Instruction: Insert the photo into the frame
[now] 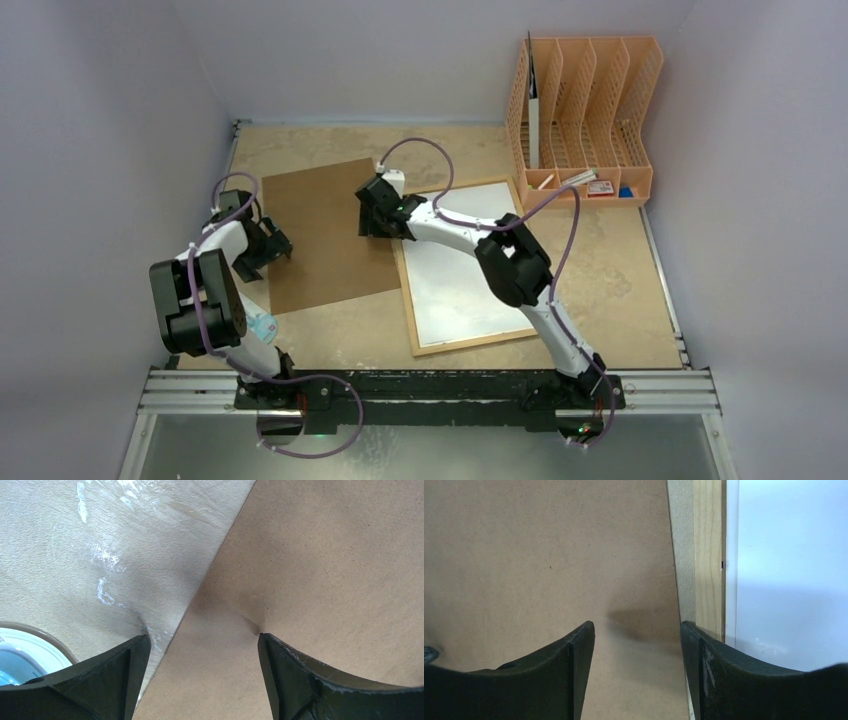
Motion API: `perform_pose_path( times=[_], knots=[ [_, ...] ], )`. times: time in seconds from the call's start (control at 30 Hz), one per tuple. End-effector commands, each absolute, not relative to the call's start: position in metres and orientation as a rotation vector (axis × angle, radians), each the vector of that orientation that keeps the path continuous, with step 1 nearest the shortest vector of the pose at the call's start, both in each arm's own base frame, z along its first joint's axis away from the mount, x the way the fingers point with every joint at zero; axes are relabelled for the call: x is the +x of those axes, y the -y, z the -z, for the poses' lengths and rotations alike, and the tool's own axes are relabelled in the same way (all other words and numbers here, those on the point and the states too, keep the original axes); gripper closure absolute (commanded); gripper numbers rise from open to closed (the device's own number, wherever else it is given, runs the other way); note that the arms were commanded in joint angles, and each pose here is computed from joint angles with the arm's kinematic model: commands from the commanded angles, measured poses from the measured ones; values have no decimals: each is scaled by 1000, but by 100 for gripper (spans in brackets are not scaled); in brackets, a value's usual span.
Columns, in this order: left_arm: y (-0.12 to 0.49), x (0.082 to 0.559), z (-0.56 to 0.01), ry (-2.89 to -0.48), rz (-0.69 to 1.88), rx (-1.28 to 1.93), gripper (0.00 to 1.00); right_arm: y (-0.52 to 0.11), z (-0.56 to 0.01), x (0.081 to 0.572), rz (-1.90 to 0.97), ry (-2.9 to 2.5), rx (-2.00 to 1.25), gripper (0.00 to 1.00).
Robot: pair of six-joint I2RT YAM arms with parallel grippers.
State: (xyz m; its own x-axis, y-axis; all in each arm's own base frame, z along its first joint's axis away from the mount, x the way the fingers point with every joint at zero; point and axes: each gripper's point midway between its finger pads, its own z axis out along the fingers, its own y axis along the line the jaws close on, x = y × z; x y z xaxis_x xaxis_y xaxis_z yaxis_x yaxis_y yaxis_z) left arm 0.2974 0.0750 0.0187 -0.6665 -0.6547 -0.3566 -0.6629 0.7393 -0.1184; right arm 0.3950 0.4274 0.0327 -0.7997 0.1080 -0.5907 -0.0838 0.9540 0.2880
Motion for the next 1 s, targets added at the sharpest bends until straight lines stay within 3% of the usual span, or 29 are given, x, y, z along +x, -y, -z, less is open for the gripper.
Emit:
perform_pose_path(
  times=[0.0,0.27,0.5,0.73,0.97],
  knots=[
    [-77,289,-15,-2585,-9,-1030,16,-369,1,399,28,-2461,-49,33],
    [-77,293,-12,-2573,48,-1048,16,-388,11,387,-22,-2517,-138,32],
    [-57,300,-1,-2615,246,-975,19,-443,-7,336,-618,-2655,-275,32],
    [-39,301,16,-2655,409,-965,24,-459,-36,337,-1055,-2615,-280,36],
    [-28,294,24,-2700,485,-947,27,-477,-78,335,-1308,-2459,-357,40]
  ],
)
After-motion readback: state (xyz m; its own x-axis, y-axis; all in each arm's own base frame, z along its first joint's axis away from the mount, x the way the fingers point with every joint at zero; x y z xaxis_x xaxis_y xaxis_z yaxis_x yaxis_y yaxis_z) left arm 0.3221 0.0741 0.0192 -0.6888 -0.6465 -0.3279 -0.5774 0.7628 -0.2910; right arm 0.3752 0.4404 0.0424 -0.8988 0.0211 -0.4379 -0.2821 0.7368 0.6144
